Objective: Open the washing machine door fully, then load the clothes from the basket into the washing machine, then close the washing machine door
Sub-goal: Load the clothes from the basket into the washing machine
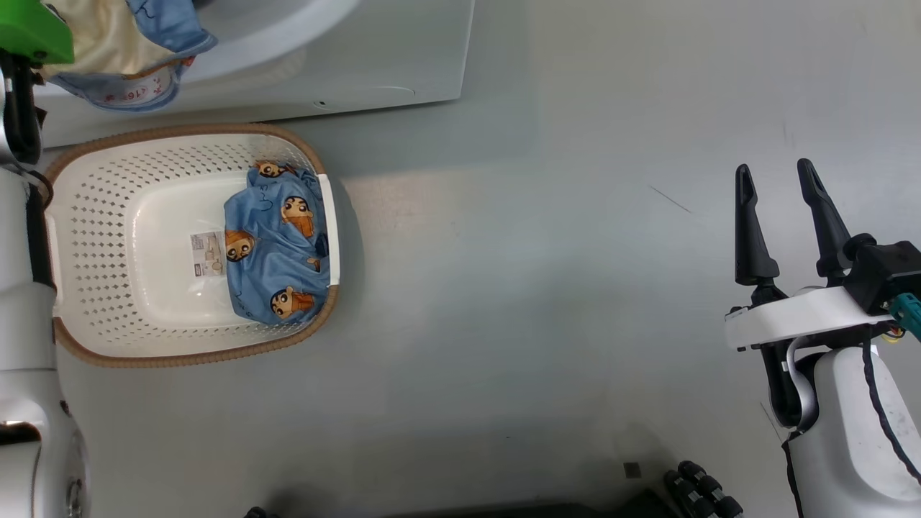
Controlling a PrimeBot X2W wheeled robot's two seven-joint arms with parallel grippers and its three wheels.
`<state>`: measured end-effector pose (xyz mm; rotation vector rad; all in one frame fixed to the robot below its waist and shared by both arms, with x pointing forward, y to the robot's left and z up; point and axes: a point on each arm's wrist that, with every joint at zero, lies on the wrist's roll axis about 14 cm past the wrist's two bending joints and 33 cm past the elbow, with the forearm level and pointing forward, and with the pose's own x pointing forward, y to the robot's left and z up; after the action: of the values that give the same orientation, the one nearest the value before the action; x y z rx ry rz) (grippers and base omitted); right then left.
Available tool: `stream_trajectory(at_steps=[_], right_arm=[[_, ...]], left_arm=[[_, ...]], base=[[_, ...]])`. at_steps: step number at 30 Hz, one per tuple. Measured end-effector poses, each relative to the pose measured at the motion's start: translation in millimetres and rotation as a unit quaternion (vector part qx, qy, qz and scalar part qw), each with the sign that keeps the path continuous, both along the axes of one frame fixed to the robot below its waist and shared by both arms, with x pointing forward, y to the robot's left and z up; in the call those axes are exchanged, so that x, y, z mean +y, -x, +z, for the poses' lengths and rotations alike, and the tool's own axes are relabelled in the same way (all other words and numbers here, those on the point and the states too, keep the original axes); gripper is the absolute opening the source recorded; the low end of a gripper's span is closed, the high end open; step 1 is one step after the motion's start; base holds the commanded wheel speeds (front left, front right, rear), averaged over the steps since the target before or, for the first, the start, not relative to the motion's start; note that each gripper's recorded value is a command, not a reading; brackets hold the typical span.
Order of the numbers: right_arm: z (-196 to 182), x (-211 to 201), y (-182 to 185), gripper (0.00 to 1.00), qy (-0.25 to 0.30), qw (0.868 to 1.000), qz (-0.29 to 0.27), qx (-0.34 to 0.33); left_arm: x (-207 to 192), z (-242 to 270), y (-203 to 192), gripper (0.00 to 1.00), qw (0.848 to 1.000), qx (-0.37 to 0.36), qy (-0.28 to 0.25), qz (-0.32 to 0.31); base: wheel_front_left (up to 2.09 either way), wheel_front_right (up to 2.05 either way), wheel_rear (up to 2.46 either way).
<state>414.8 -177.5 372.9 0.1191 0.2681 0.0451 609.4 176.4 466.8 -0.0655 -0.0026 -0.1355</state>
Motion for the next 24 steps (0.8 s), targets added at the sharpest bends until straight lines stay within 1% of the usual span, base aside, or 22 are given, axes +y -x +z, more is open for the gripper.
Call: stream_trajectory(at_steps=[11, 17, 24], right_arm=[[-29.4, -3.3, -4.4, 1.0, -0.005, 0.999, -0.008, 0.033], [-43.7, -2.9, -7.0, 1.0, -0.005, 0.999, -0.008, 0.047], [-59.3, 0.7, -6.8, 1.0, -0.012, 0.998, -0.005, 0.065]], left_arm=[[-12.0, -57.1, -28.6, 0.0, 0.996, 0.083, 0.025, -0.008], [-13.8, -74.9, -44.9, 0.0, 0.994, 0.103, 0.038, -0.007], [-9.1, -87.2, -61.4, 0.0, 0.994, 0.11, 0.025, -0.006]], base=[[0.0, 0.0, 0.0], [0.0, 0.0, 0.0], [0.0, 0.0, 0.0]])
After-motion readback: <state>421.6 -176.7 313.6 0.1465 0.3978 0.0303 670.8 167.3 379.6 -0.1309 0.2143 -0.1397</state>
